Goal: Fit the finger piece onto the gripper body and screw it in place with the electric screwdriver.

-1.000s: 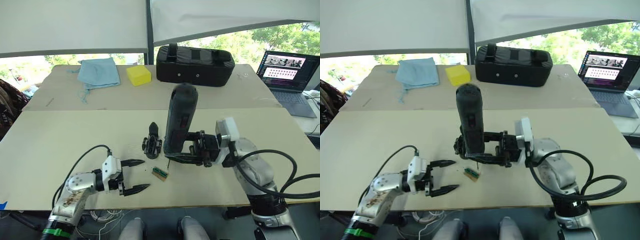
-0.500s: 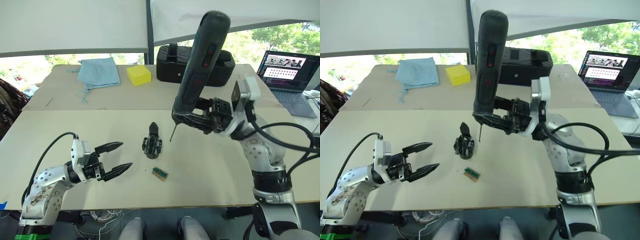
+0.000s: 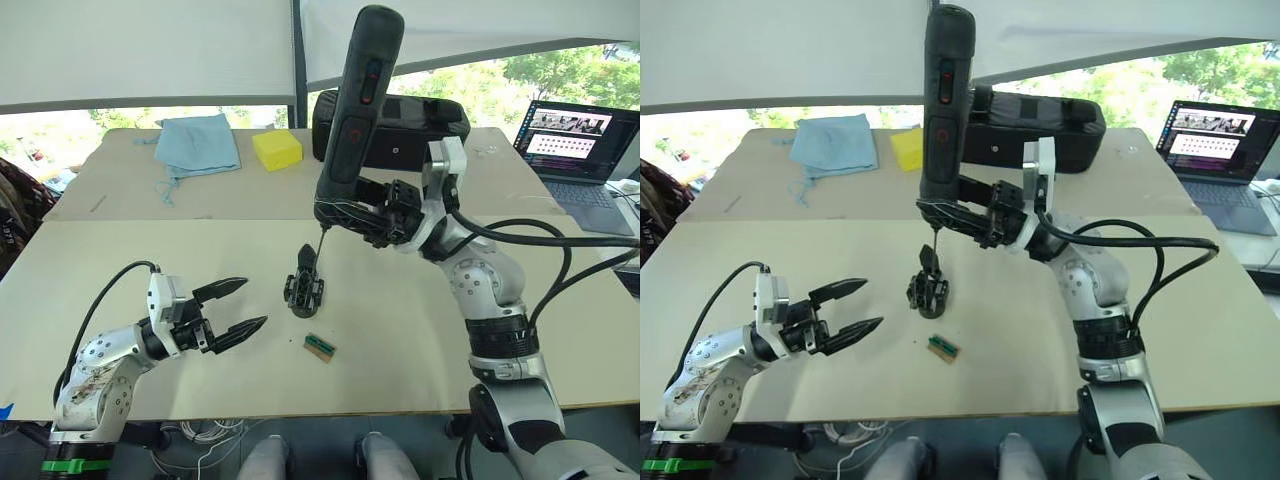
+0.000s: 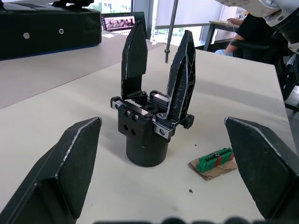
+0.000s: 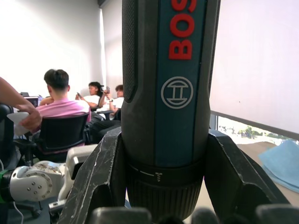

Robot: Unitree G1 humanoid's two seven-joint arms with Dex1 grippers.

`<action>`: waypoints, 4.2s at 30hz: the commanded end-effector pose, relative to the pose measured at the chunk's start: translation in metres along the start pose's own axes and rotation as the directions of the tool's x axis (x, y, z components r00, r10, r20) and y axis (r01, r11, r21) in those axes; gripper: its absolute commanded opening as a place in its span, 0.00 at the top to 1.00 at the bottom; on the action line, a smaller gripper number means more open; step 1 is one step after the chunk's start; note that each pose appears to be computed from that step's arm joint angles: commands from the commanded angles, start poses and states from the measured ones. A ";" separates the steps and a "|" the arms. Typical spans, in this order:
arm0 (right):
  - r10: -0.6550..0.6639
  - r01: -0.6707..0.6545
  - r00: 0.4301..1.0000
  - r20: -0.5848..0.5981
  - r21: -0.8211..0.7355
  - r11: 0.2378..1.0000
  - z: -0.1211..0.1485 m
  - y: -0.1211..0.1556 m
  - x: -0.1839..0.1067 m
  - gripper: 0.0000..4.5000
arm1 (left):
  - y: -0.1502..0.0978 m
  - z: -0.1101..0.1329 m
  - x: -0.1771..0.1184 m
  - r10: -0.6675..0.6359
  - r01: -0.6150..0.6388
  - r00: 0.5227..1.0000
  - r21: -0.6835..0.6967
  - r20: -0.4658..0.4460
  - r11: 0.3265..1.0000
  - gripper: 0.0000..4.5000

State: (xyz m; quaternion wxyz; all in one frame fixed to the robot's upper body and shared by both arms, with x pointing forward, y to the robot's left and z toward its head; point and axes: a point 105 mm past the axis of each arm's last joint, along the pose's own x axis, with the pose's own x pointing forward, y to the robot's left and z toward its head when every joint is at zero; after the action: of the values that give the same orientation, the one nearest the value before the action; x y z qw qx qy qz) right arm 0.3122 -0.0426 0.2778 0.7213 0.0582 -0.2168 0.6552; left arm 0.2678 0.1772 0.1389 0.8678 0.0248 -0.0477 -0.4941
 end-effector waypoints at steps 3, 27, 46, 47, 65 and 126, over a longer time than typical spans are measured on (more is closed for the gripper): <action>0.059 -0.054 0.996 0.062 -0.072 0.996 0.017 0.007 0.017 0.58 | 0.000 0.000 0.002 0.007 -0.007 1.000 0.016 0.005 1.000 0.00; 0.102 -0.101 0.995 0.023 -0.048 0.994 -0.012 0.010 0.035 0.58 | 0.001 -0.023 0.014 0.022 -0.021 0.999 0.029 -0.033 0.999 0.00; 0.119 -0.119 0.993 -0.022 -0.038 0.992 -0.023 0.013 0.029 0.58 | 0.004 -0.034 0.018 -0.004 0.005 1.000 0.029 -0.017 1.000 0.00; 0.118 -0.119 0.993 -0.023 -0.038 0.992 -0.023 0.013 0.029 0.58 | 0.004 -0.033 0.018 -0.007 0.008 1.000 0.030 -0.013 1.000 0.00; 0.102 -0.103 0.994 -0.041 -0.033 0.994 -0.027 0.012 0.023 0.58 | 0.002 -0.012 0.021 -0.007 0.007 1.000 0.031 0.005 1.000 0.00; 0.107 -0.107 0.994 -0.008 -0.011 0.994 -0.025 0.013 0.018 0.58 | 0.000 -0.021 0.017 0.029 -0.028 0.999 0.031 -0.020 0.999 0.00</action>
State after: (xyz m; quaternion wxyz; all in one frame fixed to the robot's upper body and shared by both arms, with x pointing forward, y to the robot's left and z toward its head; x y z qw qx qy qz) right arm 0.3157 -0.0128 0.2410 0.7059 0.0403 -0.1827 0.6832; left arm 0.2789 0.1637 0.1095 0.8779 0.0380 -0.0271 -0.4766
